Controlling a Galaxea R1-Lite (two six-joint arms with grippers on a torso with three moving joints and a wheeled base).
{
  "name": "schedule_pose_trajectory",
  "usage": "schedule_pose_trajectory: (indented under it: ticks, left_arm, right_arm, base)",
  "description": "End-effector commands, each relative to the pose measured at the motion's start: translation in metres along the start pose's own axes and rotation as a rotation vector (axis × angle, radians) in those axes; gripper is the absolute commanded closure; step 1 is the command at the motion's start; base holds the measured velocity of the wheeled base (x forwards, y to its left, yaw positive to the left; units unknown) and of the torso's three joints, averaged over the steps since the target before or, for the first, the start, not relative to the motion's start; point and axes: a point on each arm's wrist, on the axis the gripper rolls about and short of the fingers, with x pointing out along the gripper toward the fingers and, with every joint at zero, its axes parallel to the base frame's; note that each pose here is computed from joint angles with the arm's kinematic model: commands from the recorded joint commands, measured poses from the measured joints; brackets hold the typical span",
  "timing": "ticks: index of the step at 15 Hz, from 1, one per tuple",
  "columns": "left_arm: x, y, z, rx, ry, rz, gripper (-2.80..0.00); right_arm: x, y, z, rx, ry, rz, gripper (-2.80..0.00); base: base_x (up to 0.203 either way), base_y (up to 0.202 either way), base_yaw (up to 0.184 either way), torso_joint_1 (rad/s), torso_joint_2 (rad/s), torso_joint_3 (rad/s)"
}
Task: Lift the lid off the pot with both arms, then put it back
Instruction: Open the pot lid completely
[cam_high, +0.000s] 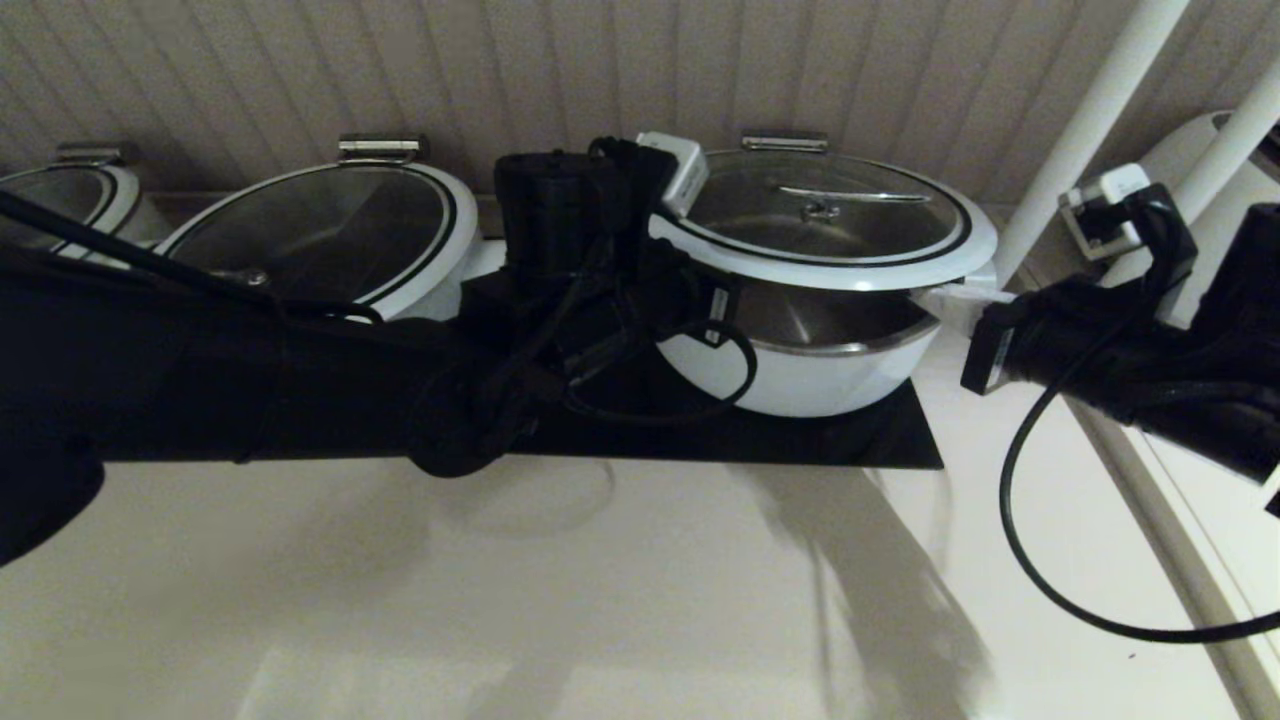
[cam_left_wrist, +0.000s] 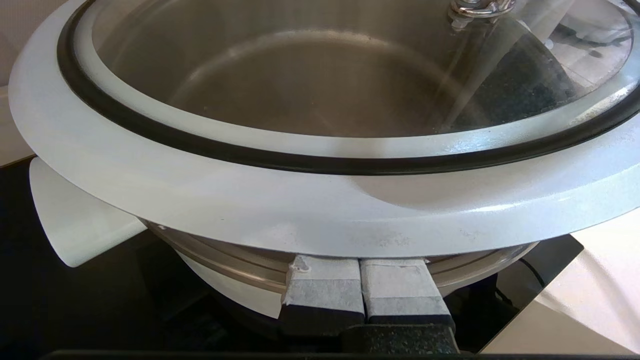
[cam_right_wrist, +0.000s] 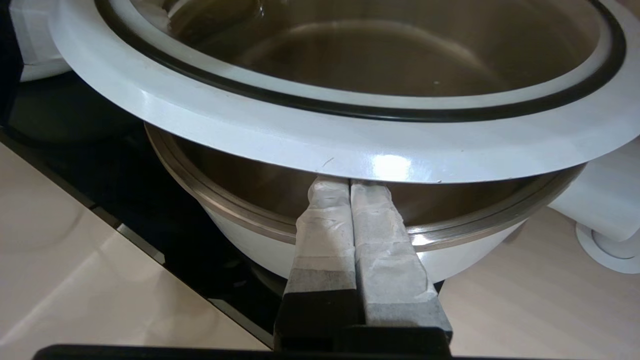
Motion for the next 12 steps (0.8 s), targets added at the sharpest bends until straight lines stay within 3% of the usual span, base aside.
schedule_pose_trajectory:
  ticks: [1,12]
  left_arm:
    - [0.001,-0.0001,-0.0007,0.001,-0.002,0.002,0.0]
    - [0.0021,-0.0003,-0.0022,0.001,0.001,0.001,0.0]
  right_arm:
    - [-0.0001,0.0002,-0.0004,-0.002,-0.002,0.002,0.0]
    - [0.0008,0.0006,-0.0051,-0.005,0.013,0.003,0.0]
  base:
    - [0.0,0.0,0.0,0.0,0.0,0.0]
    - [0.0,0.0,0.0,0.0,0.0,0.0]
